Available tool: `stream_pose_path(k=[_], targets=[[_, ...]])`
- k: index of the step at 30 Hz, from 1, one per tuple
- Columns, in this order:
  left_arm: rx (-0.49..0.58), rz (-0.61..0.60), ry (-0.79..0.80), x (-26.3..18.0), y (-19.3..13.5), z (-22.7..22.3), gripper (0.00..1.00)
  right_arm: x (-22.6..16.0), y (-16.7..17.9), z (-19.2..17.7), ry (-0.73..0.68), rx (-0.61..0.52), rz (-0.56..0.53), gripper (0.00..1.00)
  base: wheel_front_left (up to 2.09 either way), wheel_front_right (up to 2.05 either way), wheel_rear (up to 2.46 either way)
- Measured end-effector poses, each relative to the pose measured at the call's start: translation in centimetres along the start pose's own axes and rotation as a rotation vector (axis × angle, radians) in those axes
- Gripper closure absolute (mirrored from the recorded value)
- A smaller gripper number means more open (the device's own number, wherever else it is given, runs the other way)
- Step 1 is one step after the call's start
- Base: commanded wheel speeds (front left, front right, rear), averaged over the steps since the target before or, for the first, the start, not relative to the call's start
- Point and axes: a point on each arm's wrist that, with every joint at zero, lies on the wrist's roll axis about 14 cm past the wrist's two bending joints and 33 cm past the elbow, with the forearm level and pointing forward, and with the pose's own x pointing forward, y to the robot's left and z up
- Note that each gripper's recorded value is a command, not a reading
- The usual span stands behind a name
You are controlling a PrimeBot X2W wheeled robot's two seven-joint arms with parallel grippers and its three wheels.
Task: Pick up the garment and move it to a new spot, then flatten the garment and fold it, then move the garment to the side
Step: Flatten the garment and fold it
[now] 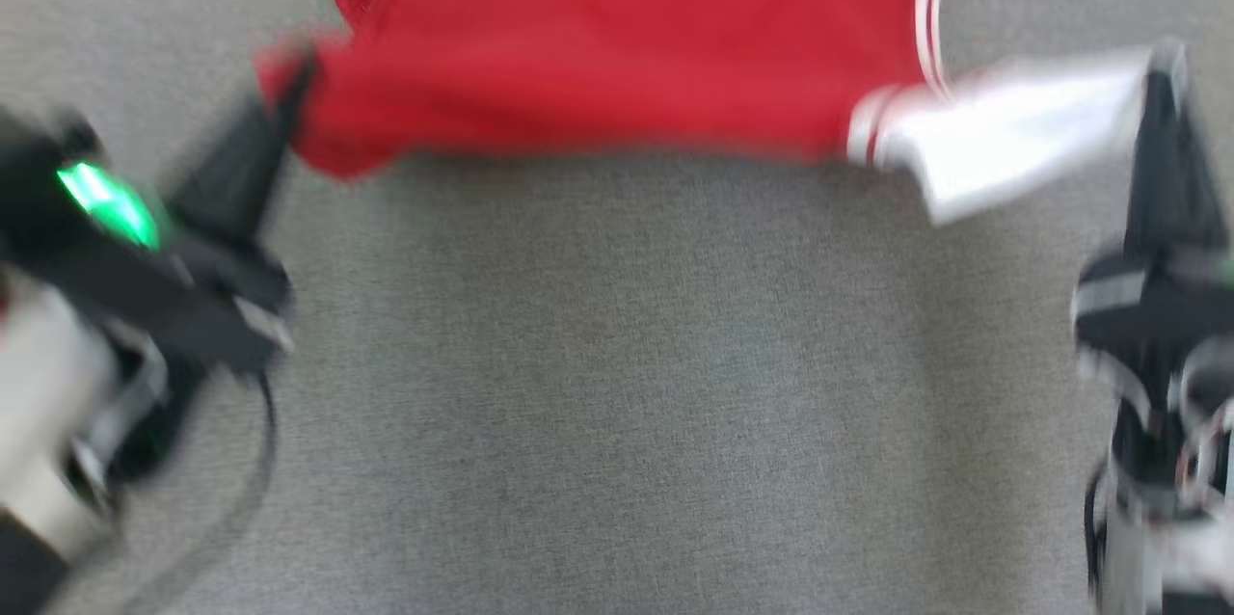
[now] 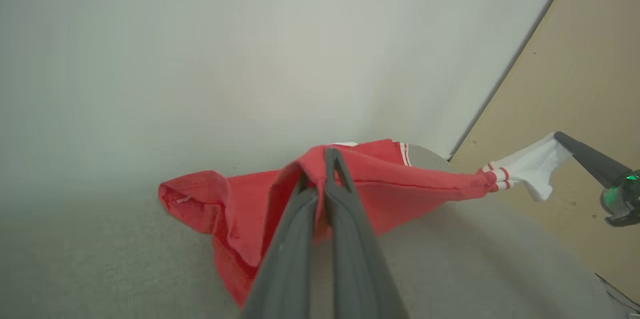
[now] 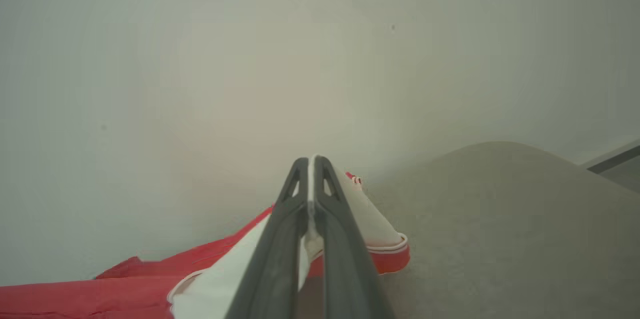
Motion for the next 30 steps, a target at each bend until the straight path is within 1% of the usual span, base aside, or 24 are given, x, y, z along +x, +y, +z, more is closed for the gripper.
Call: stream_pose_path(k=[2,6,7,8,9,10,12,17,18,20,23,25,27,28,30], targets=[[-0.016,0.006,0.044,-1.6,-0.7,-2.1,1.00,-2.0,-0.5,-0.8,0.033,0.006,-0.021,1.00,0.00,0.00,0.00],[-0.059,0.059,0.089,-4.3,-1.1,-4.6,1.00,-5.5,-1.4,-3.1,0.125,0.033,-0.051,1.00,0.00,0.00,0.00],[-0.059,0.059,0.089,-4.3,-1.1,-4.6,1.00,-5.5,-1.4,-3.1,0.125,0.033,-0.051,1.00,0.00,0.00,0.00],[-0.070,0.077,0.114,-5.6,-1.4,-5.9,1.00,-7.1,-1.9,-4.3,0.165,0.047,-0.071,1.00,0.00,0.00,0.00],[-0.085,0.090,0.126,-6.2,-1.5,-6.6,1.00,-7.9,-2.1,-4.9,0.187,0.054,-0.080,1.00,0.00,0.00,0.00],[-0.085,0.090,0.126,-6.2,-1.5,-6.6,1.00,-7.9,-2.1,-4.9,0.187,0.054,-0.080,1.00,0.00,0.00,0.00],[-0.111,0.112,0.154,-7.6,-1.9,-8.1,1.00,-9.4,-2.7,-5.9,0.222,0.062,-0.103,1.00,0.00,0.00,0.00],[-0.174,0.233,0.158,-10.8,-1.3,-10.1,1.00,-13.4,-3.9,-8.4,0.312,0.075,-0.156,1.00,0.00,0.00,0.00],[-0.199,0.252,0.164,-11.5,-1.6,-10.7,1.00,-14.2,-4.2,-8.8,0.326,0.083,-0.169,1.00,0.00,0.00,0.00],[-0.193,0.254,0.212,-13.0,-2.7,-12.4,1.00,-15.8,-4.7,-9.6,0.361,0.096,-0.194,1.00,0.00,0.00,0.00],[-0.240,0.294,0.207,-14.3,-3.5,-13.3,1.00,-18.0,-5.1,-10.9,0.414,0.109,-0.218,1.00,0.00,0.00,0.00],[-0.264,0.306,0.222,-15.2,-4.4,-14.4,1.00,-19.2,-5.1,-11.6,0.445,0.132,-0.229,1.00,0.00,0.00,0.00],[-0.265,0.313,0.248,-16.3,-5.3,-15.4,1.00,-20.7,-4.8,-12.8,0.496,0.154,-0.233,1.00,0.00,0.00,0.00],[-0.276,0.337,0.249,-17.1,-5.6,-15.8,1.00,-22.1,-4.7,-13.5,0.533,0.160,-0.239,1.00,0.00,0.00,0.00],[-0.283,0.351,0.247,-17.7,-5.9,-16.0,1.00,-23.1,-4.8,-13.9,0.562,0.163,-0.244,1.00,0.00,0.00,0.00]])
